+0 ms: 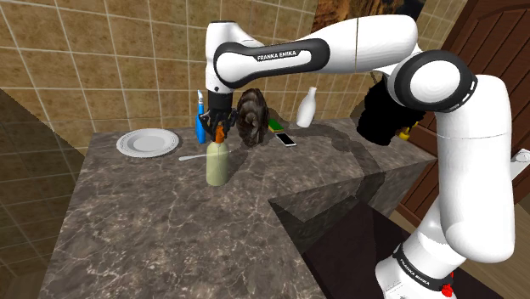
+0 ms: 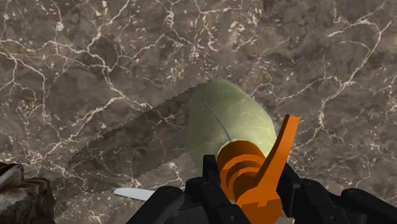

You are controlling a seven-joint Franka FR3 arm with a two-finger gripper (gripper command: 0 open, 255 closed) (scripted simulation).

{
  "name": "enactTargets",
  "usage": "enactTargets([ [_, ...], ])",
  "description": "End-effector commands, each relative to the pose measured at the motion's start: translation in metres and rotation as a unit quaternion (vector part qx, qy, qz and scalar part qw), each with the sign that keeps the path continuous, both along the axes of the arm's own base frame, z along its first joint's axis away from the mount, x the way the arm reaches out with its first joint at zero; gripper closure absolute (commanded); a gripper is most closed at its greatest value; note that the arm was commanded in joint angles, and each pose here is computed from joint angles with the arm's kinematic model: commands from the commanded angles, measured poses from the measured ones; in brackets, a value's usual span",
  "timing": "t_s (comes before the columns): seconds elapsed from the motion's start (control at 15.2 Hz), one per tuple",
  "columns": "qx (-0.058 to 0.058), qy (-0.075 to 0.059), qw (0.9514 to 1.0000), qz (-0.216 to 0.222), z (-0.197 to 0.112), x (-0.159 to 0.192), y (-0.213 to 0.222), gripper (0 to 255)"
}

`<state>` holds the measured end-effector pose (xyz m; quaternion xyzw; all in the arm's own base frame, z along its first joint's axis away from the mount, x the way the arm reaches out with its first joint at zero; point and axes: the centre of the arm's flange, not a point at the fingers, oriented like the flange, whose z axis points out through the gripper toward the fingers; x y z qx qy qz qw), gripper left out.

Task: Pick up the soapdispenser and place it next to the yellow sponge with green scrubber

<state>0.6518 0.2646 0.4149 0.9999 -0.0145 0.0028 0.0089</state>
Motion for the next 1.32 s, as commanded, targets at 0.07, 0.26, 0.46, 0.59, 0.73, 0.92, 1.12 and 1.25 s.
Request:
enactTargets([
  [0.07, 0.0, 0.0, 1.0, 0.0, 0.005, 0.0, 0.0, 255],
  [0.26, 0.0, 0.0, 1.0, 0.0, 0.021, 0.0, 0.0, 255],
  [0.46, 0.0, 0.0, 1.0, 0.0, 0.037, 0.0, 0.0, 255],
  [0.59, 0.0, 0.0, 1.0, 0.0, 0.047, 0.0, 0.0, 255],
  [0.73, 0.0, 0.0, 1.0, 0.0, 0.058, 0.0, 0.0, 255],
  [0.92, 0.0, 0.0, 1.0, 0.0, 0.074, 0.0, 0.0, 255],
  [1.12, 0.0, 0.0, 1.0, 0.0, 0.089, 0.0, 0.0, 255],
  [1.25, 0.0, 0.0, 1.0, 0.0, 0.094, 0.003, -0.013, 255],
])
